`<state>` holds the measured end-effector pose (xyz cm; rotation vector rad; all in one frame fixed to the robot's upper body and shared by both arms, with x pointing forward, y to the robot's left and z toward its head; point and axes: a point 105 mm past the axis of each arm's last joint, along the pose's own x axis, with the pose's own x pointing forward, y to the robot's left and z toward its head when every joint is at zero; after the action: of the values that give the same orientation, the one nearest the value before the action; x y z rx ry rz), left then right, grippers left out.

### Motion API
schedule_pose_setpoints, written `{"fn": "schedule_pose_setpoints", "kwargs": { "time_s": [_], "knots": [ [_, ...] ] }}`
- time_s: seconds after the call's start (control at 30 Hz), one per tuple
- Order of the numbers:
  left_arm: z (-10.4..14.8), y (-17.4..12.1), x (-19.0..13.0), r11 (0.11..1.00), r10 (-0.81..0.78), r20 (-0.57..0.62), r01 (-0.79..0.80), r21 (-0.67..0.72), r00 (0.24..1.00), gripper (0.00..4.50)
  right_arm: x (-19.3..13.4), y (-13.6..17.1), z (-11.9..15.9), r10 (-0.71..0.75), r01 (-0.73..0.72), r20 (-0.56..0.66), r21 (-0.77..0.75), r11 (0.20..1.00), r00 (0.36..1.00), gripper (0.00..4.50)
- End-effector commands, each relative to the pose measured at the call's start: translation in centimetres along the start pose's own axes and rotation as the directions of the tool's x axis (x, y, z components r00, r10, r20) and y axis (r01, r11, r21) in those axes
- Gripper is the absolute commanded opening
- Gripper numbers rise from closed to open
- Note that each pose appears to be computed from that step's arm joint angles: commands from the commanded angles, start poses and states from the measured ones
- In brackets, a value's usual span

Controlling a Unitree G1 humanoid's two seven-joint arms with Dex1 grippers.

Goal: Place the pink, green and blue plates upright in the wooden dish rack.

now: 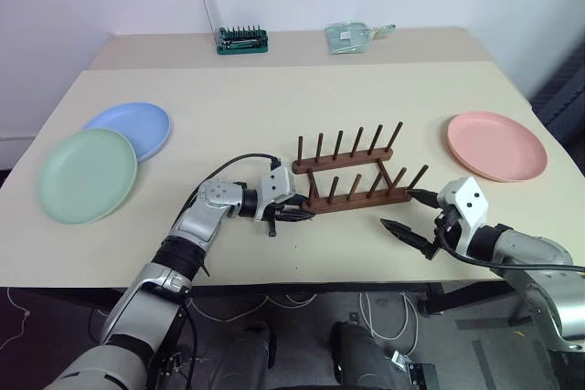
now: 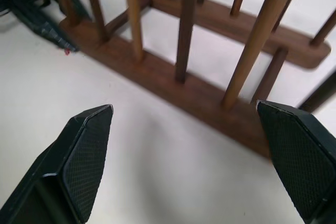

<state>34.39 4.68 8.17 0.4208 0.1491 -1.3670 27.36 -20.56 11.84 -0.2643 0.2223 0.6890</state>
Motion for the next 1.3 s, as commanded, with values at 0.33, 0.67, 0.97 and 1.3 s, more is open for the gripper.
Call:
{"fn": "schedule_pose_setpoints", "kwargs": {
  "time_s": [0.33, 0.67, 0.97, 1.3],
  "knots": [
    [-2.1, 0.9, -4.0, 0.99, 0.106, -0.057, -0.111, -0.09, 0.993, 4.14, -0.7, -0.6, 0.8, -0.015, 0.016, 0.005, -0.054, 0.998, 1.0, 4.5],
    [-0.5, -4.7, -2.9, 0.994, -0.057, -0.026, 0.054, -0.099, 0.998, 0.31, -0.3, -1.1, -1.0, -0.02, 0.014, -0.082, -0.078, 0.997, 0.996, 0.07],
    [0.0, -3.6, -0.2, 0.995, 0.053, -0.039, -0.056, -0.085, 0.998, 0.31, 1.7, -2.3, -1.5, -0.093, 0.073, -0.13, -0.156, 0.985, 0.987, 0.02],
    [-1.3, 1.1, -0.2, 0.94, 0.34, -0.095, -0.341, 0.003, 0.936, 0.31, 4.9, -4.6, -1.4, -0.197, 0.156, -0.141, -0.256, 0.954, 0.97, 0.02]
  ]
}}
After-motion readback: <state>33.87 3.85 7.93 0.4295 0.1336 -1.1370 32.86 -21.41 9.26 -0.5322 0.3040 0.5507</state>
